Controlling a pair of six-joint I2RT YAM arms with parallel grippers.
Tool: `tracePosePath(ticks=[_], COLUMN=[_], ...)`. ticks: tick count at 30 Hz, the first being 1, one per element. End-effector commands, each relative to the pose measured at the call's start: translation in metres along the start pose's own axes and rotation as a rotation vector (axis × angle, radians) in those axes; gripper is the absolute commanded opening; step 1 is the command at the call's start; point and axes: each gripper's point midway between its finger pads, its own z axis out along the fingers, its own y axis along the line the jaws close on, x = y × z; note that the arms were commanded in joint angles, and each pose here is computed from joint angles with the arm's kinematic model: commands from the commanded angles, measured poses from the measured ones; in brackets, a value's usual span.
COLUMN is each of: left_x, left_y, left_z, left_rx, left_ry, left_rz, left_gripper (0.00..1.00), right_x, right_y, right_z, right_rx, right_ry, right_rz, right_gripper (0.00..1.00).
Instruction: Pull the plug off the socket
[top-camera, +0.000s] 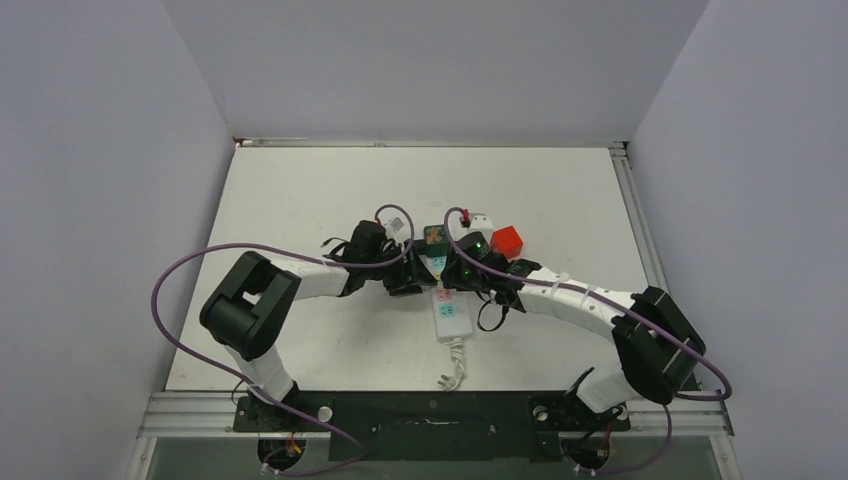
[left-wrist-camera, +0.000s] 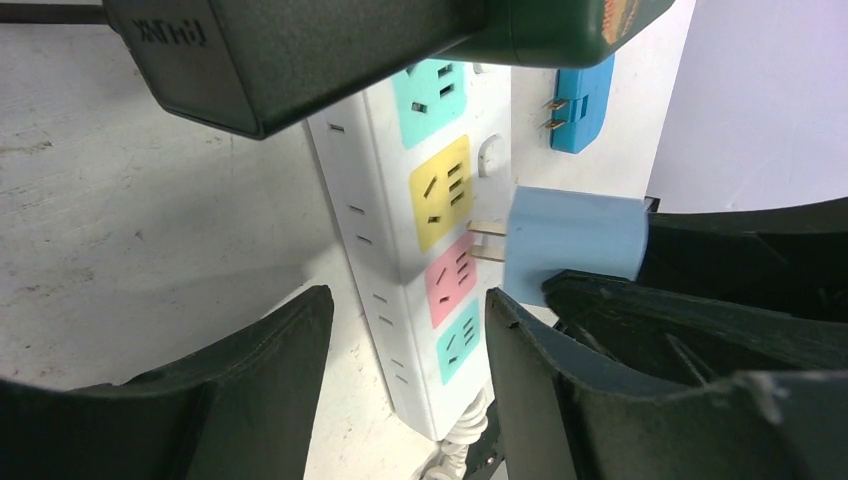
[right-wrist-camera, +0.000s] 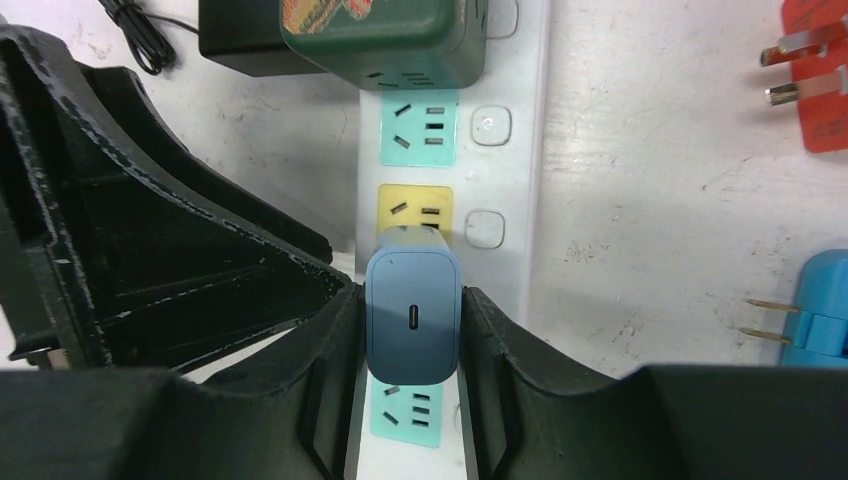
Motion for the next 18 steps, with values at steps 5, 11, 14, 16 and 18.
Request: tracePosePath(ticks=[5,11,14,16,18], left_x=[-0.027,-0.047,-0.058,-0.065,-0.071], left_y=[-0.033,-0.05,-0.057,-0.059,-0.061], left_z=[-0.021,-0.047,-0.064,-0.074,-0.083], left_rx=[0.039,0.008,-0.01,-0.012,-0.011], left_ry=[-0.105,-0.213,-0.278,-0.316,-0.344], left_rz=[0.128,0.246,0.295,0.303,0.306], left_gripper=[0.56,0.58,0.59,0.59,0.62], right_x=[-0.046,-0.058,-0.06,-0.06,-0.059], right_y=[-0.013,-0.065,-0.085,-0.096,-0.104], right_z=[-0.032,-0.036,-0.037,-0.037,-0.034], right_rx=[0.048,0.089,0.091,0.086,0.068], right_ry=[-0.163,-0.169,-0.169,-0.165,-0.161], right_rz=[-0.007,0.062,0.092,0.11,0.127], right_gripper=[0.05,0.05,0.05,0.05,0.05])
